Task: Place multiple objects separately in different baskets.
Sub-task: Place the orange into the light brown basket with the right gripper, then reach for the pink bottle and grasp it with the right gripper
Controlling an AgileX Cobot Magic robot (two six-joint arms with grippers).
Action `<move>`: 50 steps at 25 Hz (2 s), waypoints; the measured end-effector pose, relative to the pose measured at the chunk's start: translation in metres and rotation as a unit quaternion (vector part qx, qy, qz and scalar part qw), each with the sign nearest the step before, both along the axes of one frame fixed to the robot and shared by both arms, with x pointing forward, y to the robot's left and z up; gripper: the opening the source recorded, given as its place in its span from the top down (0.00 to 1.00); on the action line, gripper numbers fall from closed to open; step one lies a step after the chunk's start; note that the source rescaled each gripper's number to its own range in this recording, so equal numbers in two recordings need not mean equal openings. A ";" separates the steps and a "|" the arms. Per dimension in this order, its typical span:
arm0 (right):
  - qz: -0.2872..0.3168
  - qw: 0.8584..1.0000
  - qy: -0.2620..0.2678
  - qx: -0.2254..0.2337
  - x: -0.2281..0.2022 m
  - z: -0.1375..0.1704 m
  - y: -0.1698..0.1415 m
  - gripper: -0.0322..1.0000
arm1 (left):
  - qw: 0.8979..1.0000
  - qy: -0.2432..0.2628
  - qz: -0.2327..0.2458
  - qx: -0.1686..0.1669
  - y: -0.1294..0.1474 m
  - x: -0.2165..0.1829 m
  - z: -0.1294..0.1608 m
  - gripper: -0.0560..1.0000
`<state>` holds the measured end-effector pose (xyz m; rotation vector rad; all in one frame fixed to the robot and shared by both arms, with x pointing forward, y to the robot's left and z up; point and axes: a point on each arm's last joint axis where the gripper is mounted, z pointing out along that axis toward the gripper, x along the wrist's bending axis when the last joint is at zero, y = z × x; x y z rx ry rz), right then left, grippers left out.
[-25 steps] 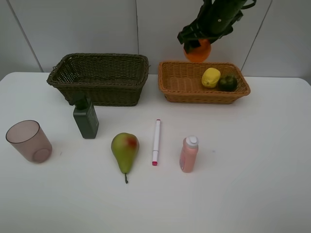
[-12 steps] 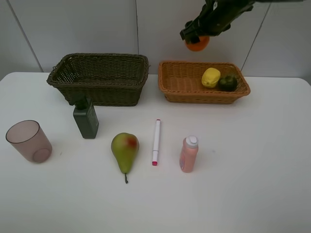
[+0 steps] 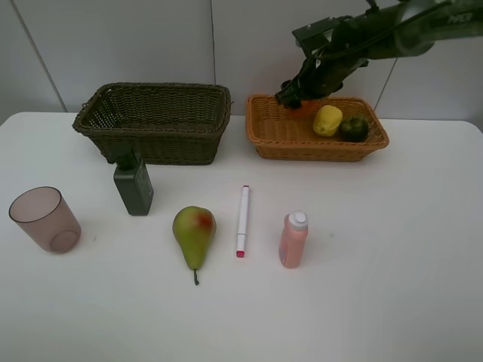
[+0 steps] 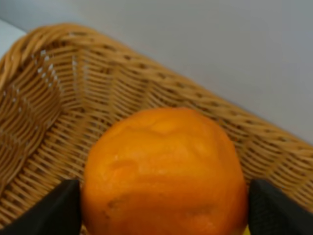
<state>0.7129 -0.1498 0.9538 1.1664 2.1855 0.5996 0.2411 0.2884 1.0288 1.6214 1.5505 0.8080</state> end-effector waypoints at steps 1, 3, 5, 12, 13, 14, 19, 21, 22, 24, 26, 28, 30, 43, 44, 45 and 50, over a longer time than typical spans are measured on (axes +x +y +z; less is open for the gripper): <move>0.000 1.000 0.002 -0.001 0.000 -0.002 0.000 0.34 | 1.000 0.000 0.000 0.000 0.000 0.000 0.000 0.00; 0.000 1.000 0.001 0.000 0.000 -0.002 0.000 0.34 | 1.000 0.000 0.000 0.000 0.000 0.000 0.000 0.00; 0.000 1.000 0.001 0.000 0.000 -0.002 0.000 0.34 | 1.000 0.000 0.000 0.000 0.000 0.000 0.000 0.00; 0.000 1.000 0.005 -0.002 0.000 -0.003 0.000 0.34 | 1.000 0.000 0.000 0.000 0.000 0.000 0.000 0.00; -0.001 1.000 0.008 -0.004 -0.001 -0.003 0.000 0.34 | 1.000 0.000 0.000 0.000 0.000 0.000 0.000 0.00; -0.002 1.000 0.010 -0.005 -0.001 -0.003 0.000 0.34 | 1.000 0.000 0.000 0.000 0.000 0.000 0.000 0.00; -0.005 1.000 0.023 -0.010 -0.003 -0.005 -0.001 0.34 | 1.000 0.000 0.000 0.000 0.000 0.000 0.000 0.00; -0.009 0.999 0.035 -0.016 -0.004 -0.006 -0.003 0.34 | 1.000 0.000 0.000 0.000 0.000 0.000 0.000 0.00; -0.010 0.999 0.039 -0.018 -0.005 -0.007 -0.003 0.34 | 1.000 0.000 0.000 0.000 0.000 0.000 0.000 0.00; -0.010 0.999 0.042 -0.019 -0.005 -0.007 -0.003 0.29 | 1.000 0.000 0.000 0.000 0.000 0.000 0.000 0.00; -0.012 0.999 0.046 -0.021 -0.006 -0.008 -0.004 0.14 | 1.000 0.000 0.000 0.000 0.000 0.000 0.000 0.00; -0.015 0.998 0.058 -0.027 -0.007 -0.009 -0.005 0.05 | 1.000 0.000 0.000 0.000 0.000 0.000 0.000 0.00; -0.018 0.997 0.070 -0.032 -0.009 -0.010 -0.006 0.02 | 1.000 0.000 0.000 0.000 0.000 0.000 0.000 0.00; -0.044 0.994 0.100 -0.017 -0.027 0.029 -0.011 0.01 | 1.000 0.000 0.000 0.000 0.000 0.000 0.000 0.00; -0.048 0.994 0.102 -0.007 -0.030 0.037 -0.011 0.01 | 1.000 0.000 0.000 0.000 0.000 0.000 0.000 0.00; -0.052 0.993 0.106 0.002 -0.033 0.045 -0.011 0.01 | 1.000 0.000 0.000 0.000 0.000 0.000 0.000 0.00; -0.067 0.987 0.144 0.030 -0.054 0.076 -0.014 0.01 | 1.000 0.000 0.000 0.000 0.000 0.000 0.000 0.00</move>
